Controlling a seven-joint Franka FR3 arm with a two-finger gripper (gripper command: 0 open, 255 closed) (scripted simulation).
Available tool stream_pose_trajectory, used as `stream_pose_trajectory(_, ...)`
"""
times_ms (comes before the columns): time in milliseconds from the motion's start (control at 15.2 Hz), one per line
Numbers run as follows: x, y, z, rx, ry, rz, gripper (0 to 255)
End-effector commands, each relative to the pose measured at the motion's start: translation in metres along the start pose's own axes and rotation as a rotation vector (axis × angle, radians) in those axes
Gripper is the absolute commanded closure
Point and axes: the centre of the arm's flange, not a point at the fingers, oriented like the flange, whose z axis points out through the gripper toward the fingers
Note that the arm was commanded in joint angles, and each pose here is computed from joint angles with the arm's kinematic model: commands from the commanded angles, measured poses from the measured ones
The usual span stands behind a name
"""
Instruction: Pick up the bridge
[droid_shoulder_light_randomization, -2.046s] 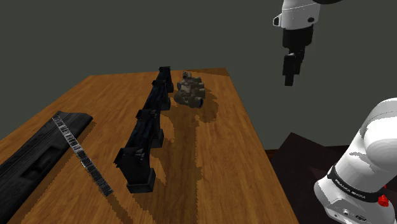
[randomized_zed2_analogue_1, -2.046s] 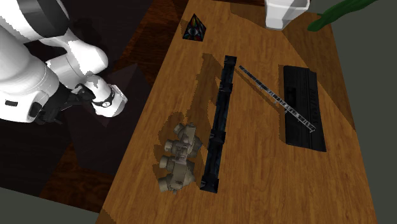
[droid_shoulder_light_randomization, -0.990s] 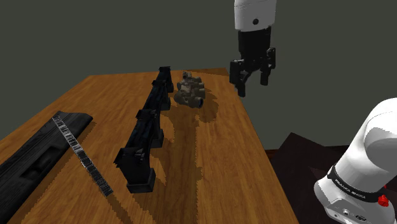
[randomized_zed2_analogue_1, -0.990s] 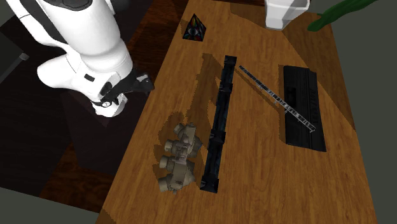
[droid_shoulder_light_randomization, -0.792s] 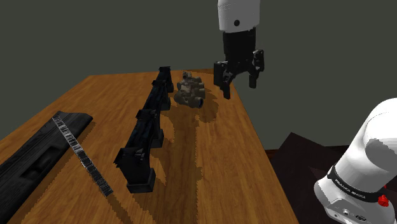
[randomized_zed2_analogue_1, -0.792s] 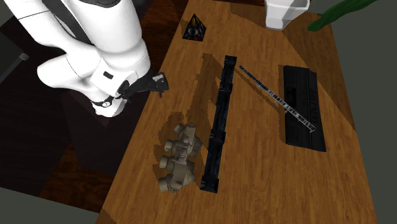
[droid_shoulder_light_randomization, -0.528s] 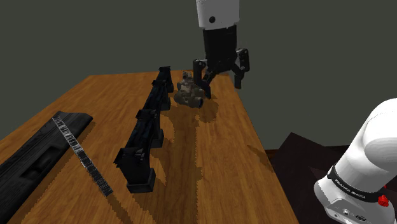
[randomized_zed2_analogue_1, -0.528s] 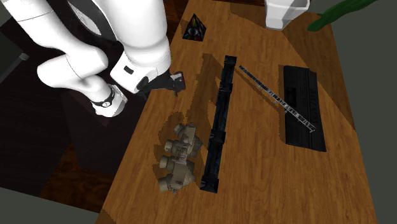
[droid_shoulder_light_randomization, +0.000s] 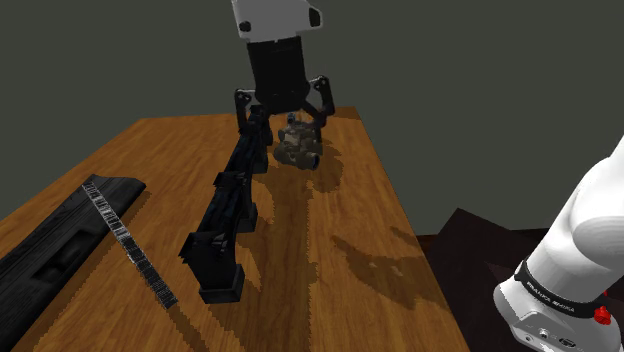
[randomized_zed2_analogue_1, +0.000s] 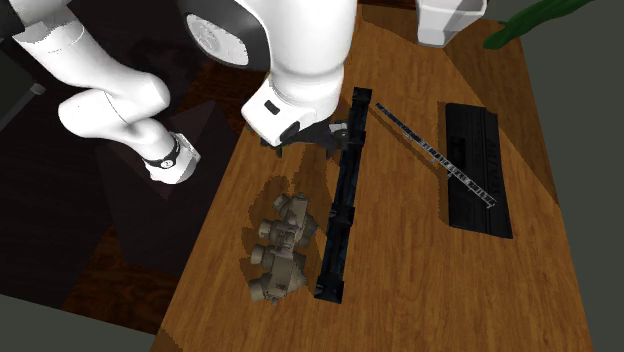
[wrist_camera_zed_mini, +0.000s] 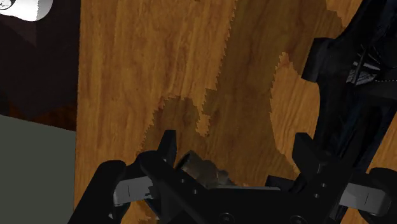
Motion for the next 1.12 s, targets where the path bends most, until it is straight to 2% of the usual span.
stream_pose_trajectory(0, 0.007, -0.025, -0.004, 0.009, 0.002, 0.054, 0)
stream_pose_trajectory(330, 0.026, -0.083, -0.016, 0.026, 0.008, 0.171, 0)
stream_pose_trajectory(792, 0.029, -0.085, 0.021, 0.026, 0.008, 0.171, 0)
stream_pose_trajectory(990, 0.03, -0.085, 0.024, 0.026, 0.008, 0.171, 0)
stream_pose_trajectory(1056, 0.029, -0.086, 0.024, 0.026, 0.008, 0.171, 255)
